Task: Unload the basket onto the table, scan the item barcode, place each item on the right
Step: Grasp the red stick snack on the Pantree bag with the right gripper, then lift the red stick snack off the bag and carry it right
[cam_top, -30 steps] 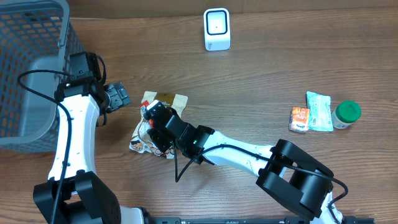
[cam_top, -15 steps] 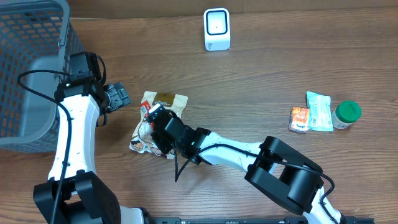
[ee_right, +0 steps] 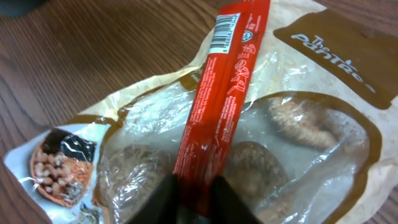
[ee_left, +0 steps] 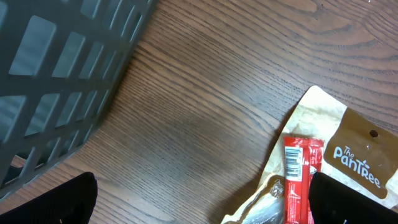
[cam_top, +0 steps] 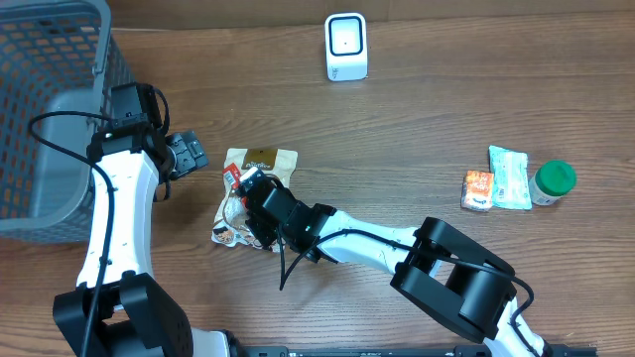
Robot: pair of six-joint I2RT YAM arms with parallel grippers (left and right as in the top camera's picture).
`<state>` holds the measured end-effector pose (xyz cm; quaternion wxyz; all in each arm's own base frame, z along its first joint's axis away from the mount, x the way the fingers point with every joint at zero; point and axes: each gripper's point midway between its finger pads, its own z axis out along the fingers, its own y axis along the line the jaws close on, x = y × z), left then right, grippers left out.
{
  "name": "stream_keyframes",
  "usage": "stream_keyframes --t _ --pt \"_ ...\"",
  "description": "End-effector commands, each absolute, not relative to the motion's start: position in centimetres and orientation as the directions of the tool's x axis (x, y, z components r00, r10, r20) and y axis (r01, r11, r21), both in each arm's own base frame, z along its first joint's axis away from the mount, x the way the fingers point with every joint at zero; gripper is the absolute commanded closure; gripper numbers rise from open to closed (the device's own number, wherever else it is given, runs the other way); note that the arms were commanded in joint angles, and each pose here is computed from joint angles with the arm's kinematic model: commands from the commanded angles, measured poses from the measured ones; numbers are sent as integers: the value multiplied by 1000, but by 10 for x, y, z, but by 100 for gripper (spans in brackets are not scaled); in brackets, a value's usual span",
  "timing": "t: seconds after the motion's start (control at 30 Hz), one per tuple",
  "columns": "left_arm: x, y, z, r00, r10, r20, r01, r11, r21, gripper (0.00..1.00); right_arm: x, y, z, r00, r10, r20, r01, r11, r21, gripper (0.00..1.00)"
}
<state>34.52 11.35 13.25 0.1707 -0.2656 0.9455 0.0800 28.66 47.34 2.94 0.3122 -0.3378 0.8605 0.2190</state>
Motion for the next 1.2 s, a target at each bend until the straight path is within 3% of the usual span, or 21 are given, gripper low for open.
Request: stream_keyframes --t 0.0,0.17,0.4,0.53,0.87,1.17 --pt "346 115 138 -802 -461 -379 -523 849 73 0 283 476 27 -575 -454 -680 -723 672 163 96" --pt "346 115 138 -802 -461 -379 -523 849 73 0 282 479 42 -570 -438 -695 -729 660 182 96" --pt "346 115 138 -802 -461 -379 -523 849 73 0 285 471 110 -551 -380 -743 -733 645 214 96" --pt "346 115 138 -802 -461 -379 -523 849 73 0 289 456 125 -573 -369 -732 -711 668 219 96" --pt "346 115 138 -802 -461 -379 -523 849 73 0 324 372 88 -816 -248 -522 -430 864 261 96" --pt "346 115 138 -802 -461 -379 -523 849 73 0 320 329 62 -892 -238 -385 -334 920 206 96"
